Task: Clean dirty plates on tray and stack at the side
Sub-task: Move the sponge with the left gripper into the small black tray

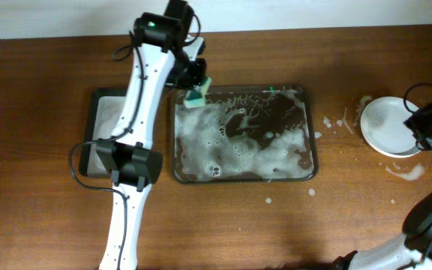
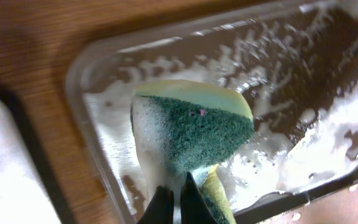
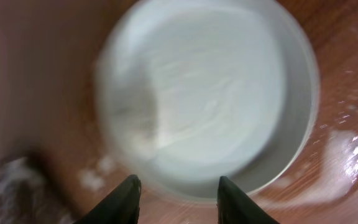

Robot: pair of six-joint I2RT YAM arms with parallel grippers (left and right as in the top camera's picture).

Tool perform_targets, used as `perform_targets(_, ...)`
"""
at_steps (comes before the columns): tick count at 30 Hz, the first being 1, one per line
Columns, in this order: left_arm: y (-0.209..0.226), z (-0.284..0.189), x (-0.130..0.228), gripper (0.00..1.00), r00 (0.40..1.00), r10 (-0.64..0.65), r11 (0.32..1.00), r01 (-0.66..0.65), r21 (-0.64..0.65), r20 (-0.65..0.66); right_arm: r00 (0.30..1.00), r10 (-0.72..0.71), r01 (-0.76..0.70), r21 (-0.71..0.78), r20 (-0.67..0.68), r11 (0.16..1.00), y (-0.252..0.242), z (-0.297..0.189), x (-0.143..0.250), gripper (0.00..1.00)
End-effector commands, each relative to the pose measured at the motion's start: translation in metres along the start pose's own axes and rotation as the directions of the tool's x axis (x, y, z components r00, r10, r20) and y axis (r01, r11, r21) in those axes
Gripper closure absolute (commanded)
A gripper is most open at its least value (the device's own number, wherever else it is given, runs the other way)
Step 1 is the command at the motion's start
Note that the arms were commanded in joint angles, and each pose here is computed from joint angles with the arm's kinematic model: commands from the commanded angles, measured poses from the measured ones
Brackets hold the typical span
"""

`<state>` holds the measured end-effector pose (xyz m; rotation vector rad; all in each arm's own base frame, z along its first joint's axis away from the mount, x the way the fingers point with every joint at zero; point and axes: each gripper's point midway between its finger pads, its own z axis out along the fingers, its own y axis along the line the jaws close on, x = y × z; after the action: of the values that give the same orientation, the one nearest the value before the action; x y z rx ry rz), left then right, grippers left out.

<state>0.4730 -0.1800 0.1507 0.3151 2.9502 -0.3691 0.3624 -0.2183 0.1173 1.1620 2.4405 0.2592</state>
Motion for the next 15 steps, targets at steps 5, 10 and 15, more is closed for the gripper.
perform_targets(5, 0.025, -0.143, 0.002, 1.0, 0.957, -0.058, 0.998, 0.066, -0.018, 0.284, 0.947, -0.315, 0.32, -0.15, 0.055, 0.935, 0.113, -0.059, 0.045, 0.52)
perform_targets(10, 0.073, -0.167, 0.066, 1.0, 0.966, -0.143, 0.938, 0.202, -0.283, 0.215, 0.896, -0.441, 0.443, -0.185, 0.055, 0.877, 0.145, -0.054, 0.067, 0.46)
perform_targets(15, 0.149, -0.103, 0.109, 1.0, 0.932, -0.354, 0.849, 0.354, -0.392, 0.075, 0.872, -0.487, 0.485, -0.209, 0.046, 0.849, 0.162, -0.053, 0.083, 0.45)
